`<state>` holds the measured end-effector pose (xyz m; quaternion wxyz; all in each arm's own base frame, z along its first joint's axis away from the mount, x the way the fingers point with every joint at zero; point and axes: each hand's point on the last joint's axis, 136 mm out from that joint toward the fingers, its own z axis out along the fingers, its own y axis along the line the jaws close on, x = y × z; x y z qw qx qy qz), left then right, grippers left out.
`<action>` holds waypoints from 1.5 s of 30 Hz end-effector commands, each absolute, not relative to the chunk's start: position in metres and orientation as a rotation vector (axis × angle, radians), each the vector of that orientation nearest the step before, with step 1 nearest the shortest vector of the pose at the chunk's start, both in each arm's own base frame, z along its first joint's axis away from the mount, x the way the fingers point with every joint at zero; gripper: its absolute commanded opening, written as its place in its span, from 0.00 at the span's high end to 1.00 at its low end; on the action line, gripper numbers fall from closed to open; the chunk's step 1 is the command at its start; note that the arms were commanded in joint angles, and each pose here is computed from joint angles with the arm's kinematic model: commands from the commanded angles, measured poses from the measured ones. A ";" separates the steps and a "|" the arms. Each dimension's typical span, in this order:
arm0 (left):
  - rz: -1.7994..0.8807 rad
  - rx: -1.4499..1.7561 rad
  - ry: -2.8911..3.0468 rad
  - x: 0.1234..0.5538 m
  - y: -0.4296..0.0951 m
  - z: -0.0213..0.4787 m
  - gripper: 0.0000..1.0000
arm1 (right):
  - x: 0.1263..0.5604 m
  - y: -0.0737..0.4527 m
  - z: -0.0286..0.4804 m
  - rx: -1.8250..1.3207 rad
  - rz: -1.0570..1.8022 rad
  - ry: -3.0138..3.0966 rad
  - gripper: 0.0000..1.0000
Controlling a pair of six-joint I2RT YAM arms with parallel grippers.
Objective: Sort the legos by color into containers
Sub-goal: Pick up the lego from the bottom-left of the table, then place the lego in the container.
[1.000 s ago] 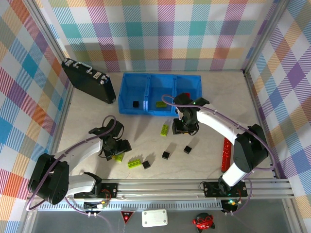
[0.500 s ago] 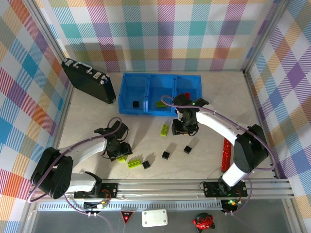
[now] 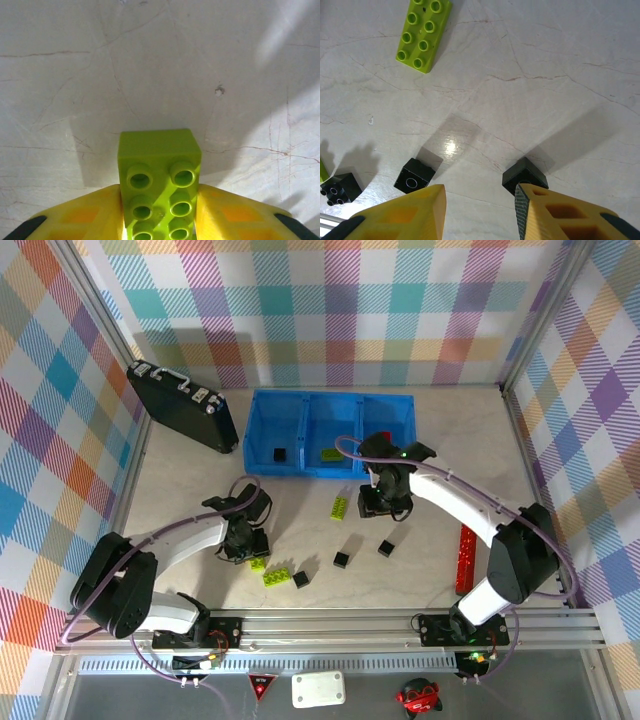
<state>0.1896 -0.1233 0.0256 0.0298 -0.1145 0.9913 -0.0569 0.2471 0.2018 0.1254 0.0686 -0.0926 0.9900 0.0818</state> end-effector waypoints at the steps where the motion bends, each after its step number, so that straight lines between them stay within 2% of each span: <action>1: -0.114 -0.313 3.061 0.191 -0.119 0.033 0.65 | 0.240 0.192 0.129 -0.285 0.198 2.983 0.57; 6: -0.165 -0.273 3.017 0.203 -0.127 0.051 0.65 | 0.236 0.186 0.128 -0.275 0.186 2.968 0.58; 16: -0.332 -0.127 2.841 0.266 -0.168 0.115 0.64 | 0.228 0.174 0.123 -0.257 0.142 2.967 0.58; 31: -0.553 -0.008 2.688 0.357 -0.254 0.157 0.64 | 0.214 0.161 0.120 -0.202 0.124 2.978 0.58; 39: -0.524 0.021 2.572 0.407 -0.281 0.171 0.65 | 0.206 0.156 0.118 -0.118 0.148 2.979 0.58; 45: -0.456 0.051 2.488 0.445 -0.292 0.171 0.66 | 0.198 0.166 0.114 -0.050 0.282 2.977 0.58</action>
